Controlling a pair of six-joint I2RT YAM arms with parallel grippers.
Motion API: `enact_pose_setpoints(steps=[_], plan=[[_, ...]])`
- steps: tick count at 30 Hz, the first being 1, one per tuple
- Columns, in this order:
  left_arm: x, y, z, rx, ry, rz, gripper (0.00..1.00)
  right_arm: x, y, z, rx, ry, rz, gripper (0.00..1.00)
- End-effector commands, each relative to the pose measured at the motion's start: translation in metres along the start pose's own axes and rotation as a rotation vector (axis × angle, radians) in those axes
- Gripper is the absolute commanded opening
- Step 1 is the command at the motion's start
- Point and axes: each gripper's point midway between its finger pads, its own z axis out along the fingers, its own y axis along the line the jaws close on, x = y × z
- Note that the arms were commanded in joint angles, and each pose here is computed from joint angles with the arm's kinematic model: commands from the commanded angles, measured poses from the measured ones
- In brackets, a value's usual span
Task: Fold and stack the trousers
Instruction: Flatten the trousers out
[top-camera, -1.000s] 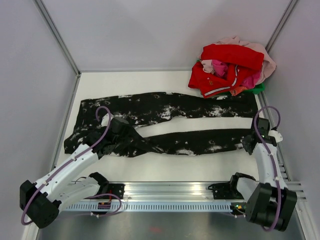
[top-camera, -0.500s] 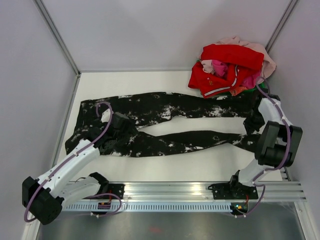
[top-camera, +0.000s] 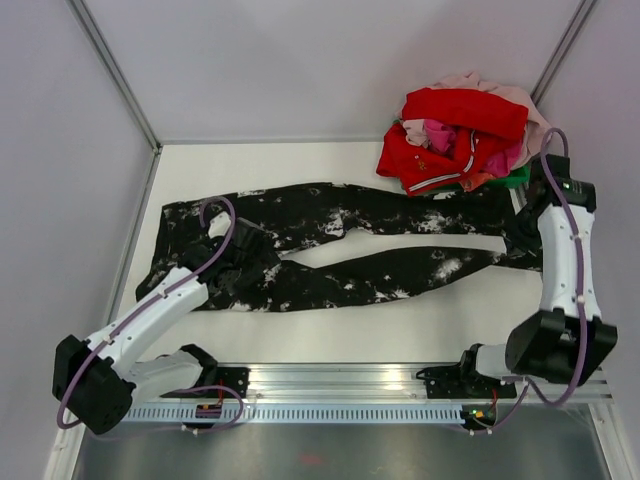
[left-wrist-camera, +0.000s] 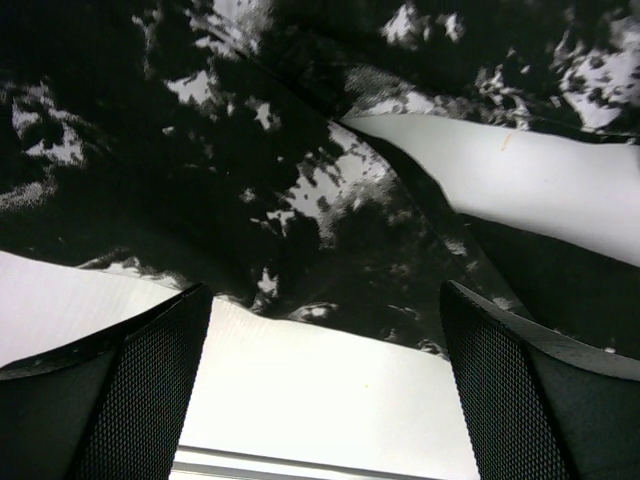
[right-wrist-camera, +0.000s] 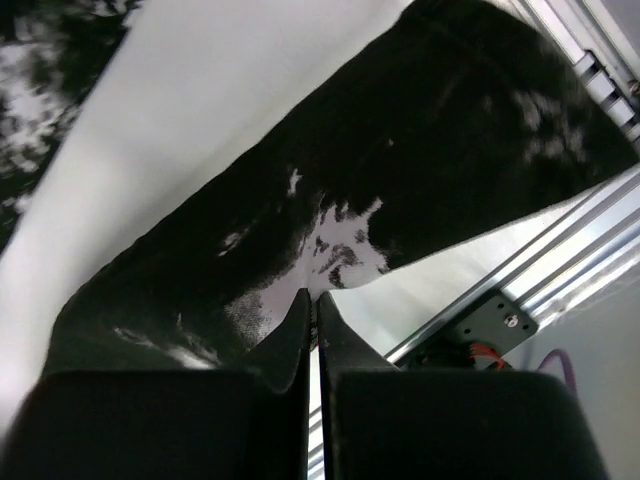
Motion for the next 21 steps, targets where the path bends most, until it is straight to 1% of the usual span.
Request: enact_pose_setpoints(steps=[1, 3, 5, 6, 7, 9, 10, 11, 12, 13, 14, 16, 18, 19, 20, 21], plan=[[-0.025, -0.012, -0.013, 0.030, -0.074, 0.008, 1.00, 0.034, -0.010, -0.036, -0.042, 0.097, 0.058, 0.00], [-0.025, -0.013, -0.013, 0.033, -0.073, 0.001, 1.00, 0.028, -0.005, -0.039, -0.051, 0.098, 0.060, 0.00], [-0.023, -0.012, -0.010, 0.033, -0.069, 0.001, 1.00, 0.019, -0.005, -0.024, 0.008, 0.129, -0.001, 0.00], [-0.023, -0.013, -0.007, 0.030, -0.066, 0.002, 1.00, 0.008, -0.011, -0.016, 0.073, 0.113, -0.036, 0.00], [-0.022, -0.014, -0.005, 0.027, -0.061, 0.001, 1.00, 0.007, -0.015, 0.008, 0.145, 0.180, -0.138, 0.00], [-0.022, -0.019, 0.001, 0.036, -0.059, 0.002, 1.00, 0.002, -0.031, 0.030, 0.291, 0.221, -0.217, 0.00], [-0.018, -0.027, 0.001, 0.076, -0.036, 0.037, 1.00, 0.004, -0.022, 0.046, 0.285, 0.266, -0.220, 0.00], [-0.015, -0.037, 0.003, 0.123, -0.018, 0.057, 0.99, 0.005, -0.013, 0.051, 0.262, 0.274, -0.197, 0.00], [-0.015, -0.055, 0.001, 0.196, -0.008, 0.059, 0.96, 0.003, -0.001, 0.054, 0.213, 0.272, -0.167, 0.00], [-0.003, -0.071, -0.003, 0.261, 0.060, 0.059, 0.95, -0.004, 0.009, 0.056, 0.178, 0.238, -0.139, 0.00], [0.001, -0.083, -0.005, 0.298, 0.079, 0.051, 0.94, -0.009, 0.014, 0.055, 0.165, 0.216, -0.100, 0.00], [0.016, -0.105, -0.007, 0.334, 0.104, 0.024, 0.93, -0.024, 0.022, 0.055, 0.140, 0.158, -0.066, 0.00], [0.024, -0.127, -0.013, 0.385, 0.104, 0.026, 0.94, -0.033, 0.031, 0.055, 0.104, 0.126, -0.029, 0.00], [0.037, -0.154, -0.022, 0.484, 0.111, 0.053, 0.94, -0.036, 0.040, 0.058, 0.062, 0.113, -0.019, 0.00], [0.045, -0.170, -0.029, 0.556, 0.109, 0.082, 0.94, -0.031, 0.052, 0.058, 0.000, 0.141, -0.017, 0.00], [0.051, -0.185, -0.036, 0.643, 0.081, 0.166, 0.94, -0.028, 0.055, 0.062, -0.018, 0.159, -0.026, 0.00]])
